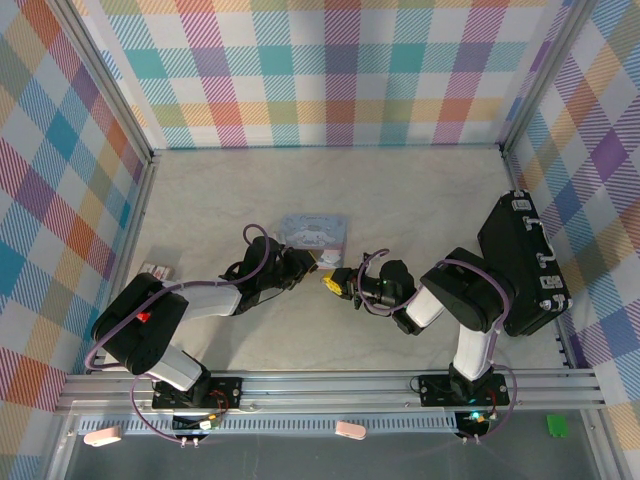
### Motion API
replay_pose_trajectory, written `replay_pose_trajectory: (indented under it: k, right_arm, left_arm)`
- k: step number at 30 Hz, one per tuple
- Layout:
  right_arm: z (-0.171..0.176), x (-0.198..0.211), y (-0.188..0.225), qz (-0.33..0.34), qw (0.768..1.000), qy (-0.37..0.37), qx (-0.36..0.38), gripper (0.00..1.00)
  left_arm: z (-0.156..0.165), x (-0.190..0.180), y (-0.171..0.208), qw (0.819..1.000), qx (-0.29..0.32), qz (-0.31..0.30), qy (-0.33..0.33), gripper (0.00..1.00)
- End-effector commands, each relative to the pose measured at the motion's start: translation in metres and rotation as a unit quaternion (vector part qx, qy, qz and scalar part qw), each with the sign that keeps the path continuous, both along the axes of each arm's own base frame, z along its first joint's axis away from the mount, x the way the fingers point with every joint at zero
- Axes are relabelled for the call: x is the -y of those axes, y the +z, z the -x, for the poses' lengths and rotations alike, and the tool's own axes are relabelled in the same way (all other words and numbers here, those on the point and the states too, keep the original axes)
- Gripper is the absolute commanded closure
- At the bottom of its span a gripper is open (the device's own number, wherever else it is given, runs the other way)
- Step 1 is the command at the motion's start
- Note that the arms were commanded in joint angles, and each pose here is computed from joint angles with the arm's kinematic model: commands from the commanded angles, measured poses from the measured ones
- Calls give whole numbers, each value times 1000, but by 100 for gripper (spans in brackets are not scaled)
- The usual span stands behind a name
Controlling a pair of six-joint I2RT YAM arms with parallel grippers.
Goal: Unlock the padlock with the key
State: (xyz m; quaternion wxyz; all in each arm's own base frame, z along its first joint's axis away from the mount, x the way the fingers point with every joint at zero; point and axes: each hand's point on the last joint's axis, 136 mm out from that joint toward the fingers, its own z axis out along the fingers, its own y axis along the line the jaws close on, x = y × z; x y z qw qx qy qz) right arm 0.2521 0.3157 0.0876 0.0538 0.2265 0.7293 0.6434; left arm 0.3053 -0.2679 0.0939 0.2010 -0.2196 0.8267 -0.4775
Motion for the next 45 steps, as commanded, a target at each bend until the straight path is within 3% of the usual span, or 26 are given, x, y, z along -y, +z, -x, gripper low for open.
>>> replay_pose_trajectory:
  k: [1, 45]
  right_arm:
    - [-7, -3, 19, -24, 1000, -7, 19, 100]
    - [-15, -8, 32, -41, 999, 0, 29, 100]
  left_arm:
    - [10, 27, 47, 996, 48, 62, -51, 99]
    - [20, 54, 61, 992, 63, 69, -88, 99]
